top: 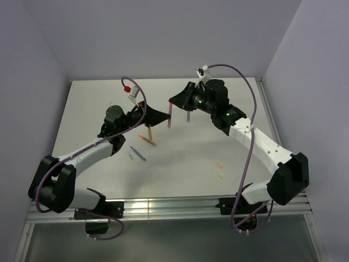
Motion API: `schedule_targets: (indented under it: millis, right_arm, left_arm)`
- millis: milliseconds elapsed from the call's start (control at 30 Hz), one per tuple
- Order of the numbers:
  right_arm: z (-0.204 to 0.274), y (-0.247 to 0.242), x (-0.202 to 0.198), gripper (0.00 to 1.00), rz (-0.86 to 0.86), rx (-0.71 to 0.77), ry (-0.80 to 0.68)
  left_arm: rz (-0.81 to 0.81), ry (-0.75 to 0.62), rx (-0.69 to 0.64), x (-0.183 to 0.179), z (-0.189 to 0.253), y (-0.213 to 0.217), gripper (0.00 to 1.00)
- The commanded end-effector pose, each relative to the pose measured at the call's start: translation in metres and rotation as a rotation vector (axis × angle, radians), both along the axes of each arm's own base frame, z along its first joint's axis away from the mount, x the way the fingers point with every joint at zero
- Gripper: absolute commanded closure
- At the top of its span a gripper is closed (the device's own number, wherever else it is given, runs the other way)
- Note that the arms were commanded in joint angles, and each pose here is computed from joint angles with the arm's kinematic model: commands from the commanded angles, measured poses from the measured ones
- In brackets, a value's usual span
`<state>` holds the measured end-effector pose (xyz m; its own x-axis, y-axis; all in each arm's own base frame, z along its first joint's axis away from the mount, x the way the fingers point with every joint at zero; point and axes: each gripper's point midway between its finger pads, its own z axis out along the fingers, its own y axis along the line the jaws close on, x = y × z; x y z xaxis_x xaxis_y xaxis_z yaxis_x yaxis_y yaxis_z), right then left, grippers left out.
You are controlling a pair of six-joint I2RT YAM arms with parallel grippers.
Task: Insert the pens into the pen caps
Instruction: Insert the pen cap onto the pen.
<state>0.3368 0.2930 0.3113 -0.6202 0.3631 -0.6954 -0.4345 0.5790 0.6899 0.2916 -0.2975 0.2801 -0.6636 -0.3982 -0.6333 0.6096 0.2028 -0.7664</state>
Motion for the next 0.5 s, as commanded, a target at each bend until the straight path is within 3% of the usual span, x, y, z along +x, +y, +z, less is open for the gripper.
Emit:
schedule_targets:
  millis: [0,200,467]
  right_arm:
    - [-0.012,0.022,-0.026,1.0,0.124,0.008,0.128]
    - [-0.023,0.025,-0.022,1.0,0.137,0.037,0.199]
    - [-0.033,0.027,-0.016,1.0,0.142,0.075,0.259]
  left_arm:
    - [0.078,-0.031,-0.024,0.021,0.022,0.002,1.0]
    - [0.071,0.019,-0.012,0.021,0.011,0.001,0.99]
    - [0.086,0.072,0.015,0.024,-0.003,0.002,0.84]
